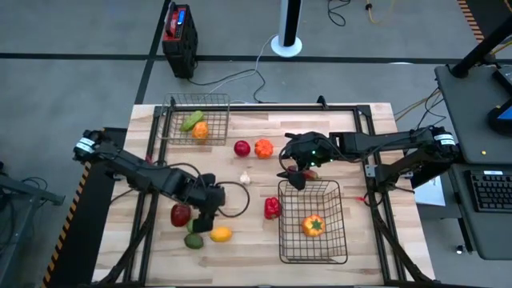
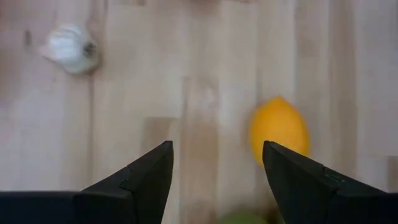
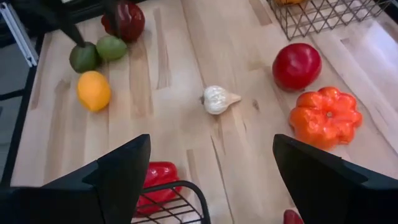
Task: Sort produce into baskets
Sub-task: Put the yellow lemon into the black wire basket
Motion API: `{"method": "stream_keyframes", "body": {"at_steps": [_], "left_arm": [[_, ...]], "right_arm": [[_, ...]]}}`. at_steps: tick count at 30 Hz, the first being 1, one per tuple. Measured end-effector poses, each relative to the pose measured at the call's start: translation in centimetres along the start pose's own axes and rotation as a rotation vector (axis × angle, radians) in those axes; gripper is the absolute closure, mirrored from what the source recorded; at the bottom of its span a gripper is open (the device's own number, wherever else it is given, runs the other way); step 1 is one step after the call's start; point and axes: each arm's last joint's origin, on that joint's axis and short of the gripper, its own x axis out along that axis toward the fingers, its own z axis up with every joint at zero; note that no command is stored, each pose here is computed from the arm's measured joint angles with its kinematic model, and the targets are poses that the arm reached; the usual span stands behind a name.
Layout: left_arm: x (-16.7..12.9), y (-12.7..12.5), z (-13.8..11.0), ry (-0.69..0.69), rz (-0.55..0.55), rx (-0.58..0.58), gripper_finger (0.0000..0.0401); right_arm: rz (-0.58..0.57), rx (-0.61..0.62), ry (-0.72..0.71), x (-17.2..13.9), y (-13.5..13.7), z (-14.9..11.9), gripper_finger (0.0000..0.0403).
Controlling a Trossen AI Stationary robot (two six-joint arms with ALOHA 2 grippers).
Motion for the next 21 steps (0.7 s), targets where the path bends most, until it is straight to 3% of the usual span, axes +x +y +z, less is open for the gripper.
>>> {"method": "stream_keyframes", "body": {"at_steps": [7, 21], "left_arm": [[0.1, -2.9, -1.1, -0.003, -0.048, -0.051, 0.0172], [2.7, -6.2, -2.5, 0.081, -0.067, -0.134, 0.0172]], "right_arm": [[-0.017, 0.051, 0.104, -1.0, 1.0, -0.2, 0.007], [-0.006, 0.014, 0.116, -1.7, 1.9, 0.3, 0.0071]]}}
